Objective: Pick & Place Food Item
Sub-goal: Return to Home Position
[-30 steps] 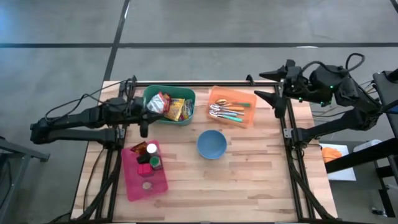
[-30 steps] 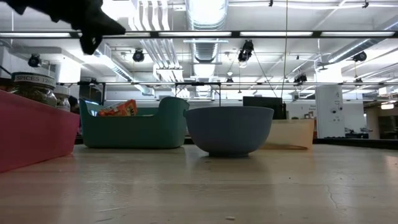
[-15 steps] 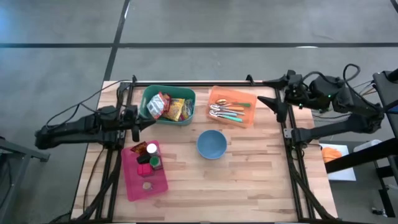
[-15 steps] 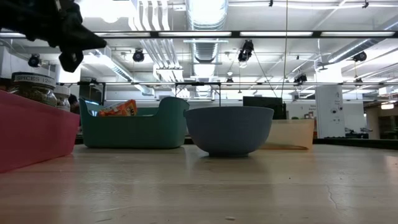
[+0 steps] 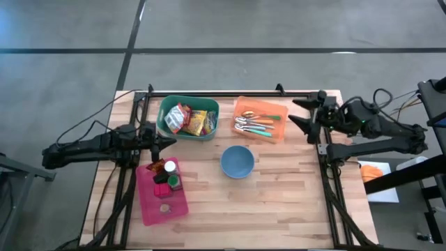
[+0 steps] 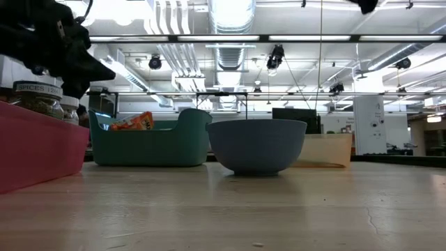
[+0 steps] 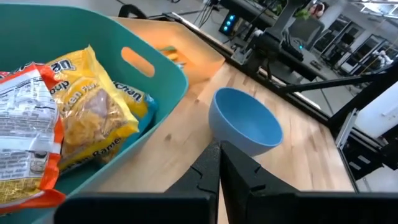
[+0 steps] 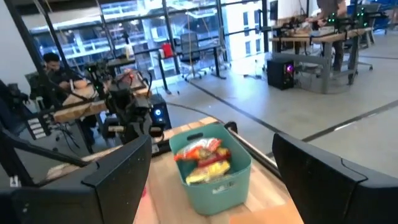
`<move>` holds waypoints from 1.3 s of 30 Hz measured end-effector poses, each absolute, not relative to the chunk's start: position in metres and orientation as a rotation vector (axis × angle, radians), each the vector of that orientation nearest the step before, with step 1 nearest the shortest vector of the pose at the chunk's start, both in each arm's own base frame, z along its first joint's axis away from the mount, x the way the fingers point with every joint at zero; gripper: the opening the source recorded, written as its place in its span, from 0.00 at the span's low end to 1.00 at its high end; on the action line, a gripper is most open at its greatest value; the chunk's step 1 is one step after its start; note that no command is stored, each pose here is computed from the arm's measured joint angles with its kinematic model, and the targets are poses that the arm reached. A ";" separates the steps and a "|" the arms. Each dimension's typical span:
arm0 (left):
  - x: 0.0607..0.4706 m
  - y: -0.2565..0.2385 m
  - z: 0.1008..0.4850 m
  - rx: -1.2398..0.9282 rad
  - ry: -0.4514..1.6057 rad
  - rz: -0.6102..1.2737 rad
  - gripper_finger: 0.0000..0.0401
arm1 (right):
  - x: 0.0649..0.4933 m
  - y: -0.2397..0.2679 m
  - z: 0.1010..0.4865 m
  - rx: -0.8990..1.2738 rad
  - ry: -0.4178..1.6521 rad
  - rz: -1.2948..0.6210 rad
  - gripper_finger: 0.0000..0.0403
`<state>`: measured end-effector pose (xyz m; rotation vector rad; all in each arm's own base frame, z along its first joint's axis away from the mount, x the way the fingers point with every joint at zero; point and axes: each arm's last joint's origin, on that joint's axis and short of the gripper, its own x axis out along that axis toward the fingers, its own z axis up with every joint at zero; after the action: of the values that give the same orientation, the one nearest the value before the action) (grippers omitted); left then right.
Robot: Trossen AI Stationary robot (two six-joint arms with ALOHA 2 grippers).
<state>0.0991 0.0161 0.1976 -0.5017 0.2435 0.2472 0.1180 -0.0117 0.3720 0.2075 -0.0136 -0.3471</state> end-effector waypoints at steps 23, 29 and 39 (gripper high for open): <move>0.101 0.017 0.184 -0.423 0.256 0.274 0.03 | 0.125 -0.011 0.236 0.326 -0.165 -0.303 0.82; 0.104 0.018 0.164 -0.417 0.262 0.280 0.03 | 0.120 -0.010 0.220 0.311 -0.224 -0.258 0.82; 0.109 0.016 0.147 -0.291 0.185 0.190 0.03 | 0.118 -0.006 0.205 0.239 -0.218 -0.133 0.82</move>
<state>0.1087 0.0158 0.1472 -0.2912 0.1850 0.1902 0.1176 -0.0063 0.2048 0.2393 -0.2178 -0.1333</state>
